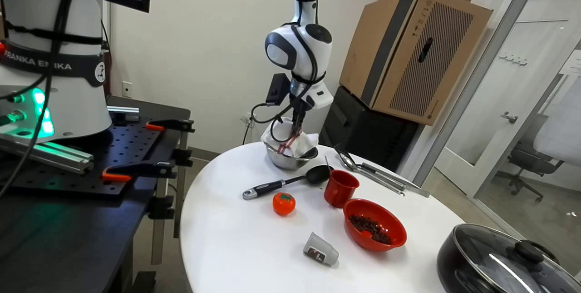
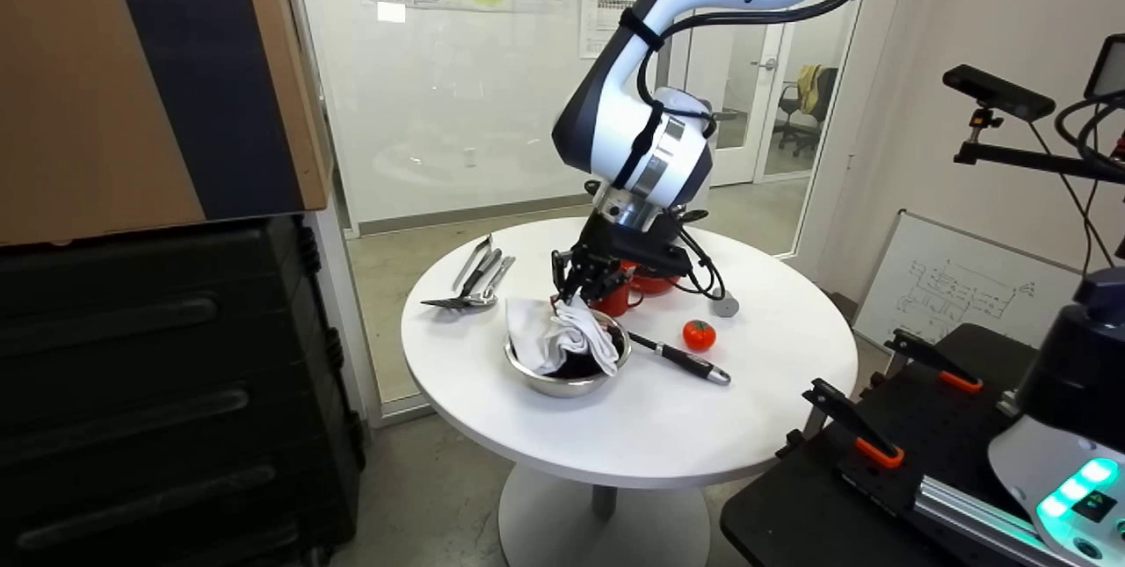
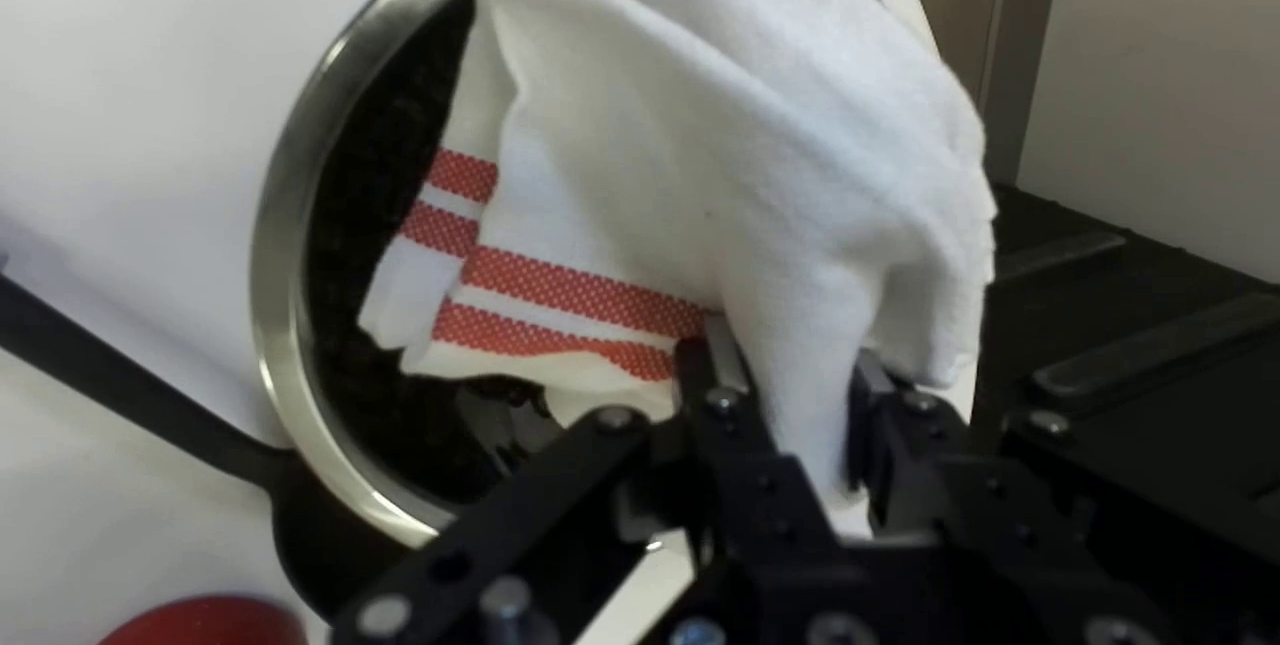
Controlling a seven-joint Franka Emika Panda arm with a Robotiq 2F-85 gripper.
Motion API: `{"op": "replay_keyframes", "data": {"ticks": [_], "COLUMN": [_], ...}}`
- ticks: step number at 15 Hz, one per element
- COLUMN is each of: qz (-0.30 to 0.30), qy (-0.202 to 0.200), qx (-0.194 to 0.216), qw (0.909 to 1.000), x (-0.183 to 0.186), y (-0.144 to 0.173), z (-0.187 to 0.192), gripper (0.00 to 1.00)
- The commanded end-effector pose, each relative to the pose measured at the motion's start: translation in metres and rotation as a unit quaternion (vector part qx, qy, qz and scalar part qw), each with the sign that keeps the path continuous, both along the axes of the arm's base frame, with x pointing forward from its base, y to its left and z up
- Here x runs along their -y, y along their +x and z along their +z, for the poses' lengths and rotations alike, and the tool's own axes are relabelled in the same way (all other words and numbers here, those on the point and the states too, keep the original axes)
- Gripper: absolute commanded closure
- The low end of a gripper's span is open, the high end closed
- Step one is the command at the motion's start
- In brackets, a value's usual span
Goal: Put the red and white towel in the silver bowl
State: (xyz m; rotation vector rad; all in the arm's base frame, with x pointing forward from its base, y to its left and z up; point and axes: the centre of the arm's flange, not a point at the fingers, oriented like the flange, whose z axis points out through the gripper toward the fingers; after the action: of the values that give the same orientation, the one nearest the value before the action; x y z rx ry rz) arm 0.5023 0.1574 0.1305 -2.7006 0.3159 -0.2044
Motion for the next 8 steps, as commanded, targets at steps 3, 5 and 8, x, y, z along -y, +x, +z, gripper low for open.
{"op": "replay_keyframes", "data": {"ticks": [3, 5, 8], "qz": [-0.007, -0.010, -0.014], "qy": [-0.002, -0.003, -0.007], "qx": [0.016, 0.020, 0.026], "qw": [0.9998, 0.9997, 0.9995], "x": [0.009, 0.012, 0.015], "y": [0.001, 0.002, 0.003], "z": [0.002, 0.003, 0.006], "gripper": [0.29, 0.14, 0.00]}}
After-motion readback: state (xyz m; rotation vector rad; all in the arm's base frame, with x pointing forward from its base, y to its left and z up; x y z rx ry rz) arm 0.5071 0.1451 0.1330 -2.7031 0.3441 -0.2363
